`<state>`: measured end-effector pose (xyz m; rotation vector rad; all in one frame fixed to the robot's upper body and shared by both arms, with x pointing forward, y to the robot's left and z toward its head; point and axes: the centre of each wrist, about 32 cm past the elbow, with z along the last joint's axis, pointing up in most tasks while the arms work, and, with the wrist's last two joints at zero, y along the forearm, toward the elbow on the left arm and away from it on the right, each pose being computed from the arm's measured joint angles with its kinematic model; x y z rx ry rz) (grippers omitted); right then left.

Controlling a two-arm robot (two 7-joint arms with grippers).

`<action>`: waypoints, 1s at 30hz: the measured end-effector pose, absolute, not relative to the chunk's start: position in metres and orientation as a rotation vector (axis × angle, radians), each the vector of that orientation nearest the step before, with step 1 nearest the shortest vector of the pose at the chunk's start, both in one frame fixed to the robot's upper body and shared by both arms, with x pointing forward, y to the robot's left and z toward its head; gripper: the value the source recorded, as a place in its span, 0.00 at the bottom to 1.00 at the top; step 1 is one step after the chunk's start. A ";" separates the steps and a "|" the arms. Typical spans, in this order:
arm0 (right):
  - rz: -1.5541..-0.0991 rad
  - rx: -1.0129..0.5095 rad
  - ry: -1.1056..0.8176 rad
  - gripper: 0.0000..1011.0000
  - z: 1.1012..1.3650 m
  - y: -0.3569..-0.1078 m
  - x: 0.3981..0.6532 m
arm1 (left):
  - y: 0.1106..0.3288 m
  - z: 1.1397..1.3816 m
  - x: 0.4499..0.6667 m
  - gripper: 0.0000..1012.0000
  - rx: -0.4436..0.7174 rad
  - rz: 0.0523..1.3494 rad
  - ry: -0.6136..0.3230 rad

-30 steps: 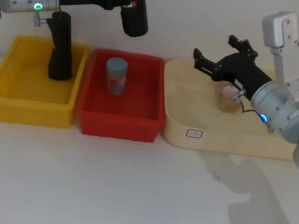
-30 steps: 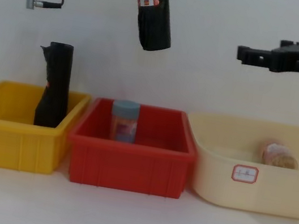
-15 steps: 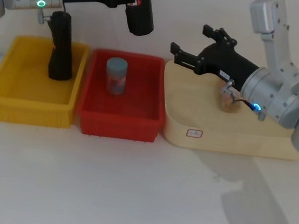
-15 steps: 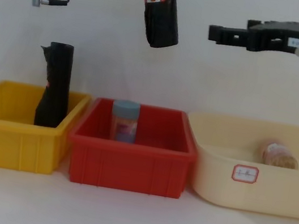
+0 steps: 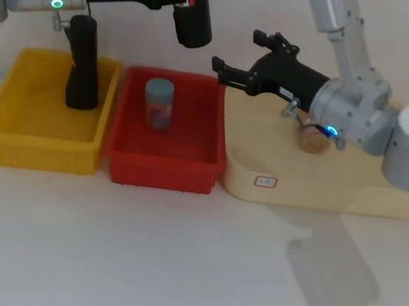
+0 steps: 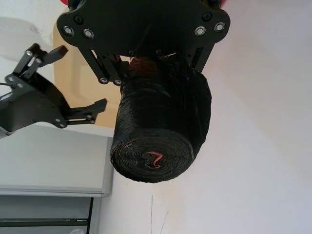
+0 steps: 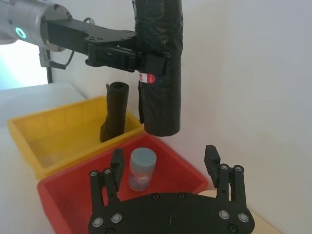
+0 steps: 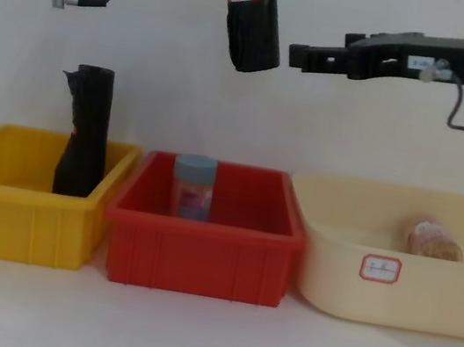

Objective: Pick up the garbage bag with the one hand and transfer it to the other hand.

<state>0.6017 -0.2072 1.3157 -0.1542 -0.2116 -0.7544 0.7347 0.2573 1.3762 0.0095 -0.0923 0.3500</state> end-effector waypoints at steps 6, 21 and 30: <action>-0.767 -0.180 -0.219 0.99 1.318 -0.199 0.613 | 0.257 1.376 0.735 0.40 0.010 0.348 -0.092; -0.771 -0.188 -0.211 0.99 1.326 -0.177 0.638 | 0.257 1.376 0.735 0.40 0.010 0.347 -0.092; -0.719 -0.164 -0.177 0.99 1.335 -0.170 0.649 | 0.257 1.376 0.735 0.40 0.010 0.346 -0.092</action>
